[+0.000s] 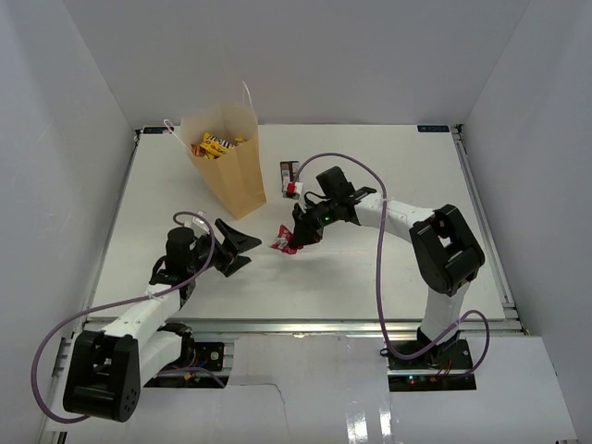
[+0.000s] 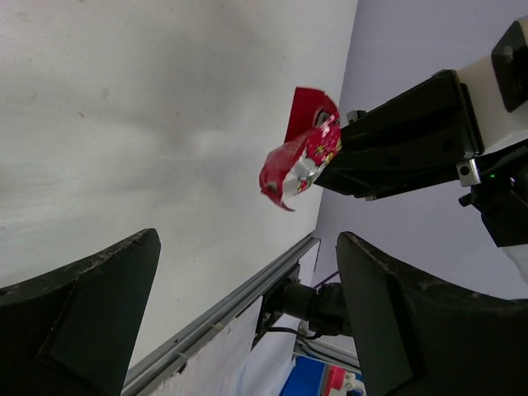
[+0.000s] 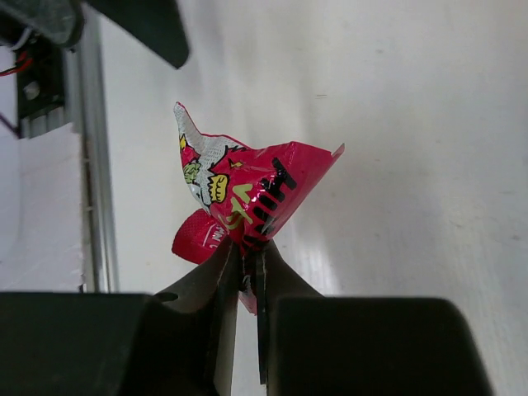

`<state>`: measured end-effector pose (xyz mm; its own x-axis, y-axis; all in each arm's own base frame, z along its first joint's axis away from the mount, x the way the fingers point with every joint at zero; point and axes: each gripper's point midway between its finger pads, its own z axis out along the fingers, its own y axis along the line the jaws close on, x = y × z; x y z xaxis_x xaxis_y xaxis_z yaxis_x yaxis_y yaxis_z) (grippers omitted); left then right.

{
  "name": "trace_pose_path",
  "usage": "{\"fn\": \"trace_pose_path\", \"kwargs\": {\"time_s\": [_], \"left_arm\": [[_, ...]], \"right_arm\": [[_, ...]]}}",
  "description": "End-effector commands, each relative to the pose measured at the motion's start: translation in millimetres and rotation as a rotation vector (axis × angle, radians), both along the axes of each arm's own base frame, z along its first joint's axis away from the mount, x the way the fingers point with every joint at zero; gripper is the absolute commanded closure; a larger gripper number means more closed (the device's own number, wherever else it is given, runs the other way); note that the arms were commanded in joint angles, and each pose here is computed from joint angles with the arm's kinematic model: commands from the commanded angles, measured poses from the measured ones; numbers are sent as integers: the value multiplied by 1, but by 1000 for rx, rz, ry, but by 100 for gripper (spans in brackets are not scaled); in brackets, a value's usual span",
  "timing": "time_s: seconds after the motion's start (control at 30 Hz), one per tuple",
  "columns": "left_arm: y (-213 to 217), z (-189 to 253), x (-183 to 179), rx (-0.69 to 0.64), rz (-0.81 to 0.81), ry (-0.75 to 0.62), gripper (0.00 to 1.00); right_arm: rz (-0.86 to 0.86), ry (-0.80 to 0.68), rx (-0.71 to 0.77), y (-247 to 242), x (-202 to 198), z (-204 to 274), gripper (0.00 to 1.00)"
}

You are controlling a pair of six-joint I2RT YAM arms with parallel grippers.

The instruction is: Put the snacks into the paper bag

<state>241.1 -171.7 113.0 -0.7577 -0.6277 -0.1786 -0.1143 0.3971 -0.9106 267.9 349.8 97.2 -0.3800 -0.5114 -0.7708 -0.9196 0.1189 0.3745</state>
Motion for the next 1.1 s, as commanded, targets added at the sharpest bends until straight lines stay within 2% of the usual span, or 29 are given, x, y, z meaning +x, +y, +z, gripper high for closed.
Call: {"fn": "trace_pose_path", "kwargs": {"time_s": [0.0,0.1,0.2,0.5,0.63,0.67,0.8,0.9,1.0,1.07], "left_arm": [[-15,41,11,-27,-110,-167,2],[-23,43,10,-21,-167,-183,2],[-29,42,10,-21,-199,-178,9],[-56,33,-4,3,-297,-167,16],[-63,32,-4,8,-313,-161,29],[-63,35,-2,9,-310,-170,37],[-63,38,1,12,-303,-185,57],[-63,39,2,14,-299,-191,66],[-63,39,2,16,-301,-190,71],[-63,40,2,18,-304,-198,75]], "right_arm": [[154,52,108,9,-27,20,90],[187,45,132,16,-35,29,90],[189,48,134,20,-39,32,90],[200,58,152,28,-44,42,90],[210,57,155,29,-49,44,90],[211,57,154,29,-50,44,90],[213,54,153,27,-52,44,90],[215,48,157,25,-53,46,88],[218,45,160,24,-54,47,84],[218,43,160,24,-55,47,73]]}}
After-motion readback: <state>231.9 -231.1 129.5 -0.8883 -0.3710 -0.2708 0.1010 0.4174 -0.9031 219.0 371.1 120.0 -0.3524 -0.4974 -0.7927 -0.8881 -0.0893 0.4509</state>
